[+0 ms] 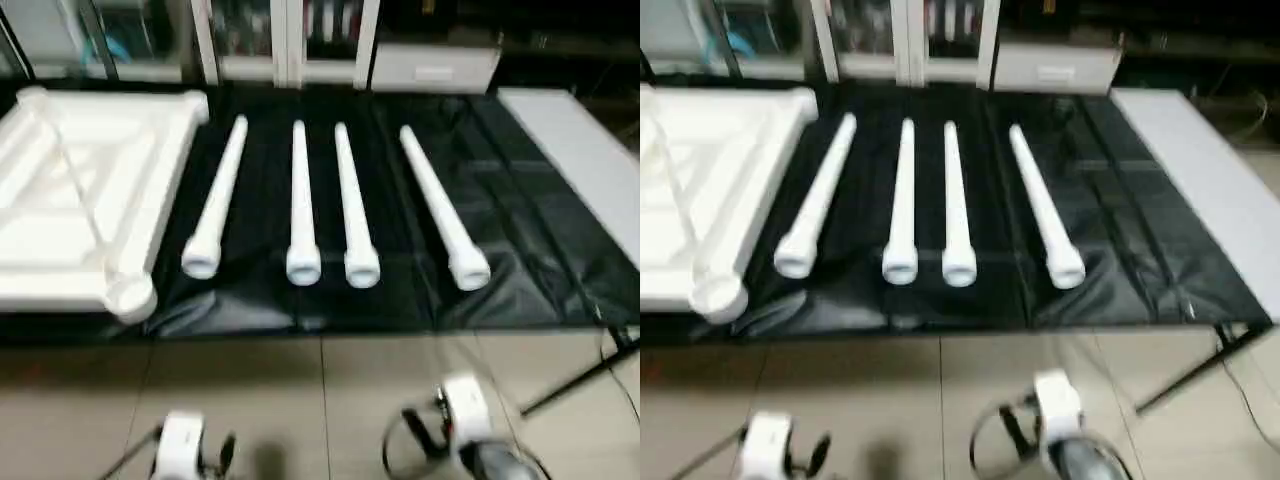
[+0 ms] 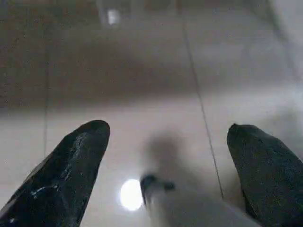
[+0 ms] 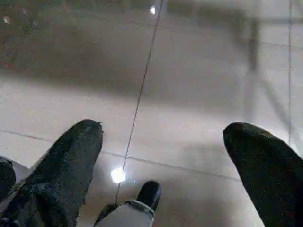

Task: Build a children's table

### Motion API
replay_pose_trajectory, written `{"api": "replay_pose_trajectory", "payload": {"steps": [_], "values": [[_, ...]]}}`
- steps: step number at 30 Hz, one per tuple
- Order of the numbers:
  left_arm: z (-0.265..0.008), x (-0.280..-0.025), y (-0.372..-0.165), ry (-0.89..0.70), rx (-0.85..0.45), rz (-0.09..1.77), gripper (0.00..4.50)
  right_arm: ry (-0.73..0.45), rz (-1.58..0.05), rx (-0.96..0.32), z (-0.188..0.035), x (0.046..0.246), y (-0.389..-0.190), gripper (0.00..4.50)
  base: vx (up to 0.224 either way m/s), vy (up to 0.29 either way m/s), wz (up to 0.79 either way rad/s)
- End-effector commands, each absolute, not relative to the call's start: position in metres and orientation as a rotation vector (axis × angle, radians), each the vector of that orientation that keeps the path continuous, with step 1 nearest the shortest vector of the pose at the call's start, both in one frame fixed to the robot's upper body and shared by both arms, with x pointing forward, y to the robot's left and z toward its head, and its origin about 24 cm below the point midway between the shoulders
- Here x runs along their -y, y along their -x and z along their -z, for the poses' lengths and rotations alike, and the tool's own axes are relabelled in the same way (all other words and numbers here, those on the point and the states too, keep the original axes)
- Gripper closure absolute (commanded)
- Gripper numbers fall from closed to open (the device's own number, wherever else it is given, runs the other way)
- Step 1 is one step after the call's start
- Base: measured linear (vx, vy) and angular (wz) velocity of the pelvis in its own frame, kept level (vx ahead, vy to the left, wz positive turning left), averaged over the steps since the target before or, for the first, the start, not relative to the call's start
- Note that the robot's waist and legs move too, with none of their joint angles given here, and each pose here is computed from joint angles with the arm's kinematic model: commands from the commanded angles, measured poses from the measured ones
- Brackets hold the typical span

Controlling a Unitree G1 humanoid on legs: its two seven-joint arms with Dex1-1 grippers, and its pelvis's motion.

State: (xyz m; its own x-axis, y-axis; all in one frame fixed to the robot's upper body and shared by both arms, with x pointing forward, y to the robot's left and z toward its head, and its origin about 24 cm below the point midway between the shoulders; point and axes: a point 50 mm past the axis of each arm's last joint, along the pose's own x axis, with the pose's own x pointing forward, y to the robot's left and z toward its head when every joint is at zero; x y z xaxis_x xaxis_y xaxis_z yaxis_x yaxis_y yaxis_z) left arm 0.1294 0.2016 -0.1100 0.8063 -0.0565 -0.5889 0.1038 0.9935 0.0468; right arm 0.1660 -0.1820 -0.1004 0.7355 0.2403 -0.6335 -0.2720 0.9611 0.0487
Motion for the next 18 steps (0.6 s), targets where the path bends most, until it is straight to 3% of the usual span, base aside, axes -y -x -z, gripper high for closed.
{"api": "replay_pose_trajectory", "payload": {"steps": [1,4,6,10,12,15,18], "values": [[0.095,-0.199,-0.134,-0.102,-0.525,0.075,0.01,0.071,-0.291,-0.627,0.086,0.179,-0.170,0.06,0.000,0.000,0.00],[0.081,-0.197,-0.130,-0.035,-0.474,0.081,0.01,0.088,-0.220,-0.596,0.075,0.187,-0.166,0.06,0.000,0.000,0.00],[0.068,-0.196,-0.128,-0.026,-0.432,0.099,0.01,0.004,-0.237,-0.553,0.063,0.188,-0.162,0.06,0.000,0.000,0.00],[0.032,-0.194,-0.123,-0.080,-0.327,0.142,0.01,-0.049,-0.258,-0.419,0.021,0.187,-0.153,0.06,0.000,0.000,0.00],[0.025,-0.193,-0.123,-0.077,-0.307,0.141,0.01,-0.049,-0.260,-0.400,0.012,0.186,-0.153,0.06,0.000,0.000,0.00],[-0.002,-0.193,-0.124,-0.030,-0.217,0.147,0.01,-0.099,-0.258,-0.295,-0.026,0.180,-0.156,0.06,0.000,0.000,0.00],[-0.024,-0.192,-0.125,-0.013,-0.153,0.152,0.01,-0.141,-0.258,-0.219,-0.049,0.177,-0.158,0.06,0.000,0.000,0.00]]}}
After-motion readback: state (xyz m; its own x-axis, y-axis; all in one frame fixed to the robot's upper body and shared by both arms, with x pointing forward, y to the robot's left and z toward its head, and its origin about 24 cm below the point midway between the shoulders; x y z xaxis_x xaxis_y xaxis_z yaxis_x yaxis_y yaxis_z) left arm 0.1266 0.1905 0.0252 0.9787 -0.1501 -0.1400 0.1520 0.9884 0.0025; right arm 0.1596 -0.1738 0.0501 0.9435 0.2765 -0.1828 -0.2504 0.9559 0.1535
